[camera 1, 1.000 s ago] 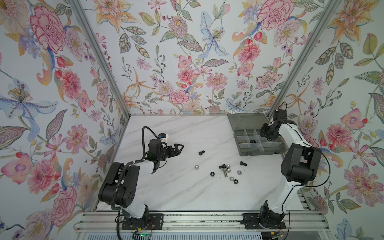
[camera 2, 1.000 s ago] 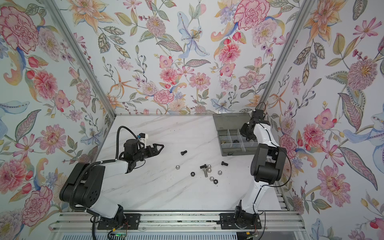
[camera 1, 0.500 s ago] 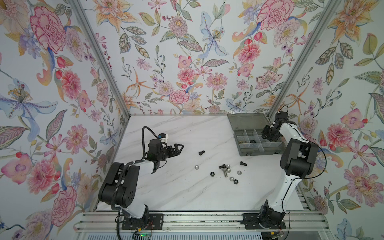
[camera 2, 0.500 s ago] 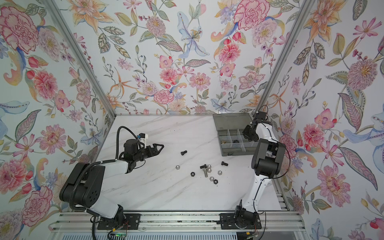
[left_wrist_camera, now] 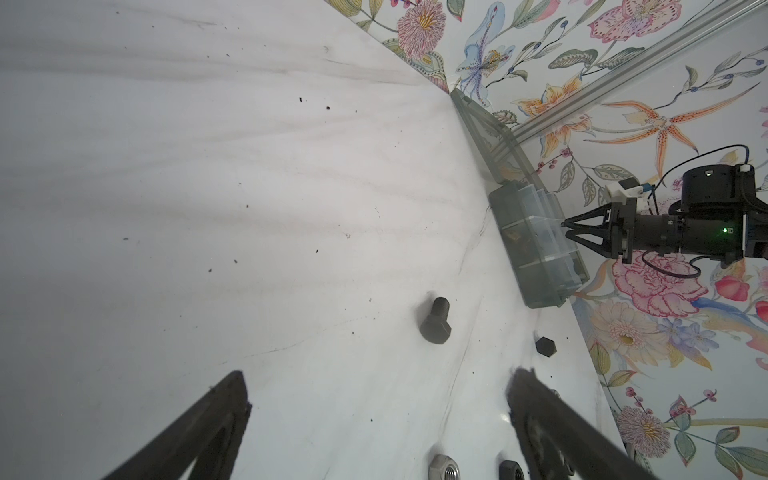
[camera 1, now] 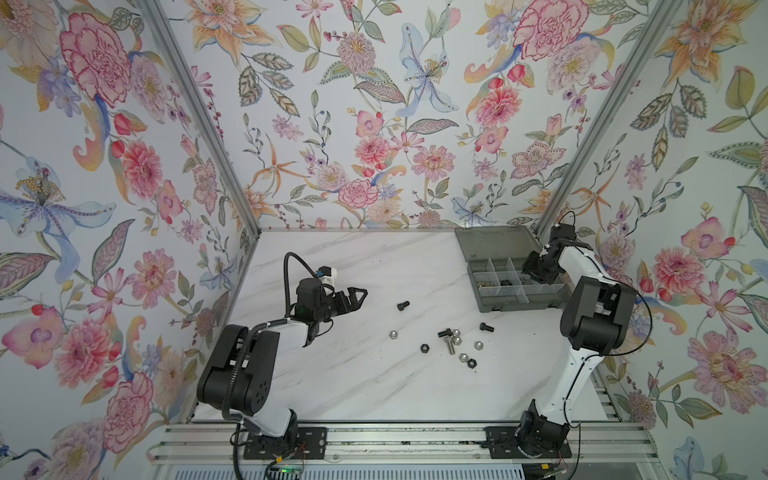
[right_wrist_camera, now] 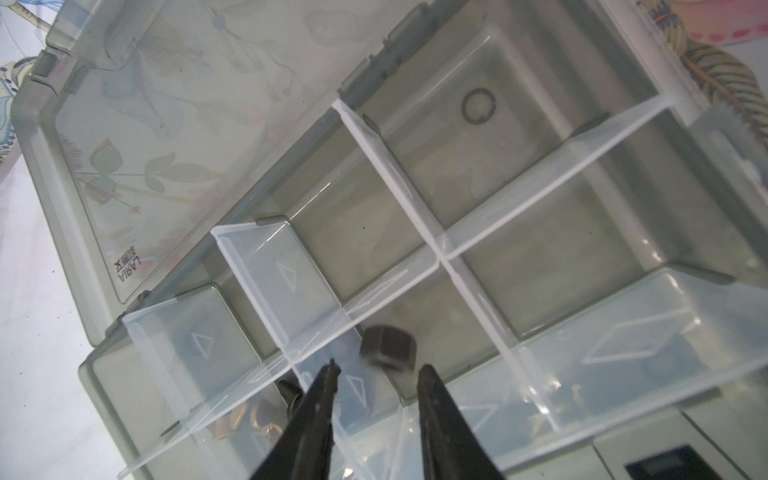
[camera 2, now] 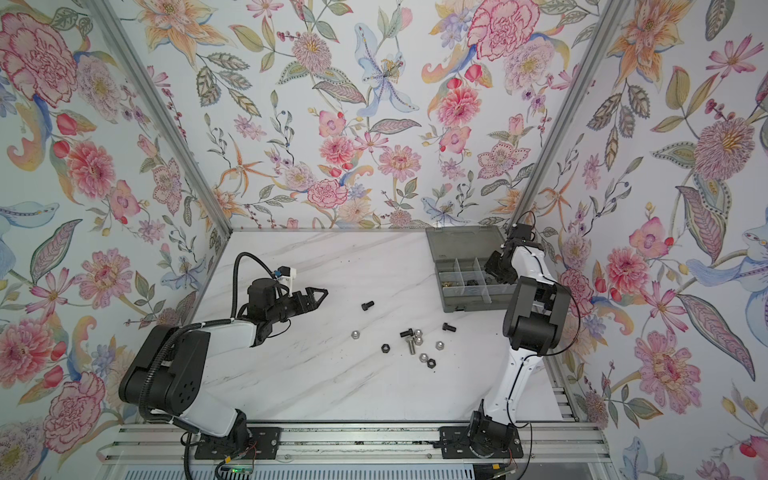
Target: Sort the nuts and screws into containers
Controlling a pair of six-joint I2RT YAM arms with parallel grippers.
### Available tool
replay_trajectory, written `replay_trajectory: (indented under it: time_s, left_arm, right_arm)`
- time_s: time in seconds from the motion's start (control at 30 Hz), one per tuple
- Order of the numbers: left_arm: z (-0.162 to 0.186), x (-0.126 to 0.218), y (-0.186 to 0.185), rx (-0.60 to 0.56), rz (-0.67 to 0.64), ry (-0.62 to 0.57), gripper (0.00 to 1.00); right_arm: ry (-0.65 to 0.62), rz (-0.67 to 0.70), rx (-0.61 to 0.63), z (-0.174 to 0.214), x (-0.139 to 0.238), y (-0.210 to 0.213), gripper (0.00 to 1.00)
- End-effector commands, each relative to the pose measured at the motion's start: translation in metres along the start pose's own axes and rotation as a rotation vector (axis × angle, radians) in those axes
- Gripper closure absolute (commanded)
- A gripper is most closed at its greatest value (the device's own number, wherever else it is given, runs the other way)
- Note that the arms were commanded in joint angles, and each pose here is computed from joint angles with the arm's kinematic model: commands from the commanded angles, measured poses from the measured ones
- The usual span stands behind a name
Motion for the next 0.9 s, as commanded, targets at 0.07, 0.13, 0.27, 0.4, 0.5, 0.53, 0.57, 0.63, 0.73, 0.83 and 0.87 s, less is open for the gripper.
replay_trajectory:
  time_s: [0.07, 0.13, 0.27, 0.4, 0.5, 0.53, 0.57, 0.63, 0.73, 0.83, 0.87]
  left_arm:
    - [0.000, 0.002, -0.008, -0.019, 0.036, -0.003, 0.01]
    - [0.001, 0.003, -0.008, -0.019, 0.036, -0.003, 0.01]
    - [0.001, 0.003, -0.008, -0.017, 0.037, -0.003, 0.00]
    - [0.000, 0.003, -0.008, -0.017, 0.038, -0.005, 0.00]
    - [0.000, 0.002, -0.008, -0.016, 0.040, -0.005, 0.00]
    - [0.000, 0.002, -0.008, -0.015, 0.040, -0.005, 0.01]
    - [0.000, 0.002, -0.008, -0.013, 0.040, -0.003, 0.01]
    - [-0.001, 0.001, -0.009, -0.014, 0.042, -0.002, 0.01]
    - [-0.001, 0.001, -0.009, -0.015, 0.040, 0.002, 0.01]
    - [-0.003, 0.000, -0.010, -0.015, 0.041, 0.001, 0.01]
    - [-0.003, 0.001, -0.010, -0.017, 0.043, 0.001, 0.01]
  right_arm:
    - [-0.037, -0.039, 0.002, -0.014, 0.029, 0.001, 0.63]
    - [-0.050, -0.060, 0.008, -0.014, 0.040, 0.004, 0.63]
    - [-0.069, -0.117, 0.025, -0.005, 0.067, 0.015, 0.62]
    - [-0.059, -0.146, 0.044, 0.020, 0.087, 0.022, 0.60]
    - [-0.026, -0.174, 0.071, 0.049, 0.096, 0.029, 0.59]
    - [-0.010, -0.181, 0.089, 0.061, 0.098, 0.033, 0.59]
    - [0.009, -0.189, 0.107, 0.074, 0.099, 0.036, 0.58]
    - [0.040, -0.200, 0.136, 0.099, 0.102, 0.040, 0.57]
    - [0.101, -0.221, 0.210, 0.141, 0.105, 0.051, 0.56]
    - [0.152, -0.232, 0.291, 0.179, 0.108, 0.060, 0.56]
    - [0.164, -0.233, 0.316, 0.191, 0.109, 0.063, 0.56]
Point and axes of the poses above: each gripper's point midway between its finger pads, its own x axis back along the fingers, its own y axis along the line the jaws close on, z = x × y, the point moved 6 cm from there along x, back along the fingers, and after that the axes turned 2 degrees about -x, right-handed, at the moved point
